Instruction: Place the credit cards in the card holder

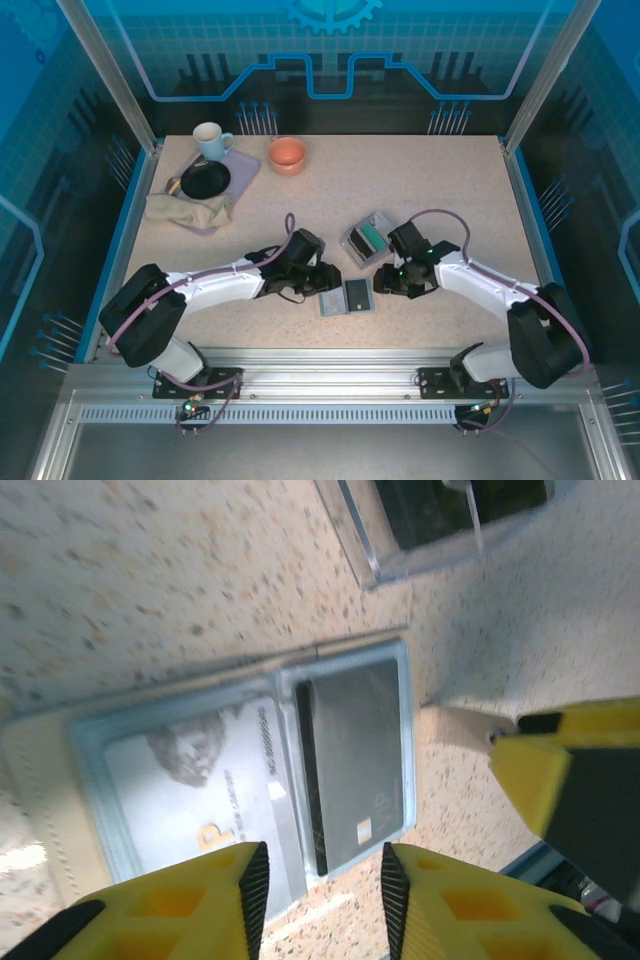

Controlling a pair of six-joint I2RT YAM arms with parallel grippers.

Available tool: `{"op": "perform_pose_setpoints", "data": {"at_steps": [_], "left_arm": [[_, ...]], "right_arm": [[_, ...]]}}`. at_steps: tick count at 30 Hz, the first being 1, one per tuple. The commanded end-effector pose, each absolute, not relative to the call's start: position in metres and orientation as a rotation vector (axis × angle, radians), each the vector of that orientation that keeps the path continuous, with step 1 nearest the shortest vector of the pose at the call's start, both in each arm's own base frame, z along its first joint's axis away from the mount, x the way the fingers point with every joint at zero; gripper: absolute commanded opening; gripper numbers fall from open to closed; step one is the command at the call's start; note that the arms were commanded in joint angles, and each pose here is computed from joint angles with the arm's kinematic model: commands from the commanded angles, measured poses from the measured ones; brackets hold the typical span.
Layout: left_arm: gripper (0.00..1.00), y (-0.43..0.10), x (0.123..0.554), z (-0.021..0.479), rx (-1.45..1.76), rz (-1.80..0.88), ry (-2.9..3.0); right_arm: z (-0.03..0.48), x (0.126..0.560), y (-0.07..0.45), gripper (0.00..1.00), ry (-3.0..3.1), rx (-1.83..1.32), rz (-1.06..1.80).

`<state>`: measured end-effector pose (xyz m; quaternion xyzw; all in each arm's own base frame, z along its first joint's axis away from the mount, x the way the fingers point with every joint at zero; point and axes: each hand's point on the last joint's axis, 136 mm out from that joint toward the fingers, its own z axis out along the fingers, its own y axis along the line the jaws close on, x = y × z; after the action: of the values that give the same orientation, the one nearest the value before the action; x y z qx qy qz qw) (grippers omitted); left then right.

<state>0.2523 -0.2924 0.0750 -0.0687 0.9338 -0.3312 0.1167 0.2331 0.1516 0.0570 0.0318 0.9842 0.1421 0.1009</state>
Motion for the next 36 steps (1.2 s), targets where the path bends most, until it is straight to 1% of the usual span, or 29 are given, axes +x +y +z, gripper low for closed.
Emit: {"op": "perform_pose_setpoints", "data": {"at_steps": [1,3,5,8,10,15,21,27,32,36], "left_arm": [[0.43,-0.28,0.263,0.081,-0.262,-1.003,2.705],[0.45,-0.278,0.271,0.084,-0.292,-1.043,2.693],[0.47,-0.276,0.281,0.087,-0.329,-1.079,2.679],[0.54,-0.276,0.294,0.09,-0.373,-1.121,2.661],[0.56,-0.279,0.301,0.091,-0.384,-1.14,2.66],[0.61,-0.294,0.316,0.09,-0.411,-1.202,2.671],[0.61,-0.301,0.322,0.085,-0.437,-1.215,2.69],[0.63,-0.294,0.317,0.079,-0.452,-1.167,2.712],[0.63,-0.289,0.317,0.074,-0.474,-1.138,2.724],[0.63,-0.286,0.317,0.073,-0.478,-1.123,2.729]], "right_arm": [[0.09,0.249,0.135,0.59,2.831,0.087,0.369],[0.1,0.261,0.126,0.64,2.792,0.105,0.375],[0.119,0.283,0.121,0.69,2.731,0.124,0.406],[0.135,0.308,0.117,0.71,2.692,0.139,0.436],[0.139,0.324,0.119,0.71,2.685,0.129,0.455],[0.137,0.358,0.119,0.72,2.69,0.12,0.436],[0.111,0.386,0.123,0.72,2.757,0.118,0.47],[0.083,0.39,0.147,0.72,2.834,0.085,0.663],[0.09,0.376,0.167,0.7,2.804,0.076,0.84],[0.093,0.358,0.173,0.7,2.802,0.084,0.886]]}}
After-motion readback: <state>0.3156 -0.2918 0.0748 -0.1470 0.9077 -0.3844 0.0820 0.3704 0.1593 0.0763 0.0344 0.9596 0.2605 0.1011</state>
